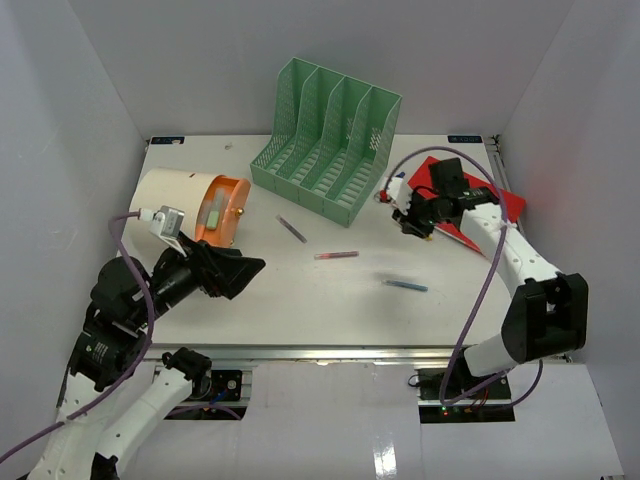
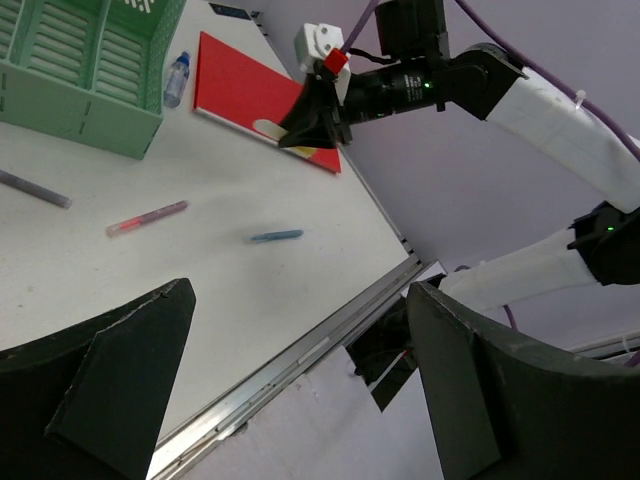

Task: Organize the desk

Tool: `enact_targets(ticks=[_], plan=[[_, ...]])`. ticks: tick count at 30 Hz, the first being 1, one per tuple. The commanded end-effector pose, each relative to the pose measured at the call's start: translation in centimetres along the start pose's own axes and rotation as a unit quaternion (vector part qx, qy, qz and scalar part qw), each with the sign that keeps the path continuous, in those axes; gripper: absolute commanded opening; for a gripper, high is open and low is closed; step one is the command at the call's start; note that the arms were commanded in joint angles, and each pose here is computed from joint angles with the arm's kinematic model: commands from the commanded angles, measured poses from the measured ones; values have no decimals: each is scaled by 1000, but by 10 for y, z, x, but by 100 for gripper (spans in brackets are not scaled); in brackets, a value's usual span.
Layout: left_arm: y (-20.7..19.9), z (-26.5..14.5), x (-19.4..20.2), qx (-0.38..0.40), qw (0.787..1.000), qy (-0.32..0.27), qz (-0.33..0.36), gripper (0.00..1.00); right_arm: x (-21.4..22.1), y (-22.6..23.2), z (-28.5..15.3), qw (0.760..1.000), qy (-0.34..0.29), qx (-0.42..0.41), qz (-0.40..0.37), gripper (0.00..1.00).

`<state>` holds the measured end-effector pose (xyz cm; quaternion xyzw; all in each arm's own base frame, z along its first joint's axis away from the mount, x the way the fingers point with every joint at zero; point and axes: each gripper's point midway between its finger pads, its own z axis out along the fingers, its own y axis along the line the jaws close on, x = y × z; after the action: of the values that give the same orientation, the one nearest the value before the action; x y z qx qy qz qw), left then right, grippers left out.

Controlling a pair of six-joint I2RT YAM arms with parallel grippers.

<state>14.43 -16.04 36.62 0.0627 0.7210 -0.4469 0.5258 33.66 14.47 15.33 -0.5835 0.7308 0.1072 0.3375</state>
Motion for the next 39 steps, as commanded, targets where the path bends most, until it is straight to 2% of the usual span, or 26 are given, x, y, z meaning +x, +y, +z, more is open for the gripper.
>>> enact_targets(ticks=[1,4,7,10,15,21,26,31,39], plan=[[-33,-14,-39,35,998,-59,-16,98,-140,31,7,985,-120,-67,-108,8],[-42,-29,-62,30,994,-104,-19,98,-206,50,12,956,-153,-66,-241,8],[-49,-52,-89,13,987,-160,-19,98,-265,50,1,912,-183,-21,-365,8],[-42,-73,-105,-23,977,-210,-32,98,-309,61,3,856,-192,18,-480,8],[-29,-92,-113,-60,964,-255,-52,98,-373,77,0,760,-237,92,-598,8],[-25,-95,-110,-67,962,-257,-57,98,-414,106,18,684,-257,133,-670,8],[-26,-99,-109,-71,964,-253,-47,98,-446,117,36,648,-260,174,-694,8],[-27,-102,-107,-69,965,-250,-40,98,-456,123,46,634,-265,181,-704,8],[-27,-105,-99,-66,967,-241,-37,98,-444,127,66,615,-244,176,-729,8]])
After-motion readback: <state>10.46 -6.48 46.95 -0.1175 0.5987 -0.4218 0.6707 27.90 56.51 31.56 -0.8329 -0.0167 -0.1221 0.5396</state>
